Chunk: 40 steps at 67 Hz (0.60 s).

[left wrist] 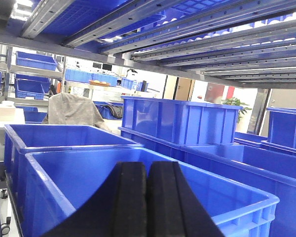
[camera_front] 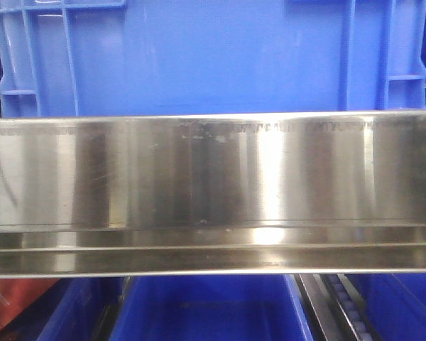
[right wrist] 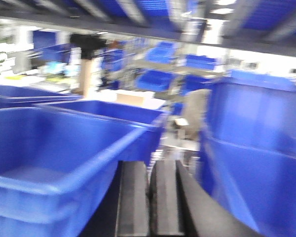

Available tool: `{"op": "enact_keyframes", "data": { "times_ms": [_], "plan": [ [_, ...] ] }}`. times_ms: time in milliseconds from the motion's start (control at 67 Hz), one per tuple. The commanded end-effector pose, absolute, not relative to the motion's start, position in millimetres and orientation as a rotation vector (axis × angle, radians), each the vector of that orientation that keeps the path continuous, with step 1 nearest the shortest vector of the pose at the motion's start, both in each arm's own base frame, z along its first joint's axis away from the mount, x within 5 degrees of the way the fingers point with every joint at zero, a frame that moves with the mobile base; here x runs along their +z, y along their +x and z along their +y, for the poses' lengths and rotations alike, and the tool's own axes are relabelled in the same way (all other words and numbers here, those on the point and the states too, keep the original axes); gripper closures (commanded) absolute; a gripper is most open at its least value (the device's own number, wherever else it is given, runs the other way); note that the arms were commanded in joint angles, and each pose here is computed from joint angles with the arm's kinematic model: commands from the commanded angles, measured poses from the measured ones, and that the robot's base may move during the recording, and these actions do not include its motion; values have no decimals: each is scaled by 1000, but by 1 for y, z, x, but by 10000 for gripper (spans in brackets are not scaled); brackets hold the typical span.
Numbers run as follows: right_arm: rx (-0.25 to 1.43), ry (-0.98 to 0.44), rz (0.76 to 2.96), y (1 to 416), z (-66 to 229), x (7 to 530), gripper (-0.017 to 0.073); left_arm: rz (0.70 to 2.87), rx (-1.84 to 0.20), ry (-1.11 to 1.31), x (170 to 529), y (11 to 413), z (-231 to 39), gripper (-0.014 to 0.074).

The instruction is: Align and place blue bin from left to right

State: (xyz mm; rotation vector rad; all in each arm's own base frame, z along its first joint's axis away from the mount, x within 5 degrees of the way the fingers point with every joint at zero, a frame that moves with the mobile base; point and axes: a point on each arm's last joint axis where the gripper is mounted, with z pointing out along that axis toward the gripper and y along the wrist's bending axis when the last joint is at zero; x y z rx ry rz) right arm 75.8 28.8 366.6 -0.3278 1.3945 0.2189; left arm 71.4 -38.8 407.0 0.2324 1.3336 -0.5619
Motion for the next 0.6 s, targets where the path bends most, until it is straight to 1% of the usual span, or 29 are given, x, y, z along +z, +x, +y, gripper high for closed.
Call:
{"op": "enact_keyframes", "data": {
  "times_ms": [0,209,478,583],
  "plan": [
    [199,-260,1353,72,23,351,629,1313,-572,246,409,70,-39,704],
    [154,-160,1413,63,13,301,629,1313,-572,246,409,70,-39,704],
    [145,-161,1490,62,12,247,629,1313,-572,246,409,70,-39,704],
    [145,-160,1488,61,12,234,629,1313,-572,246,409,70,-39,704]
  ]
}}
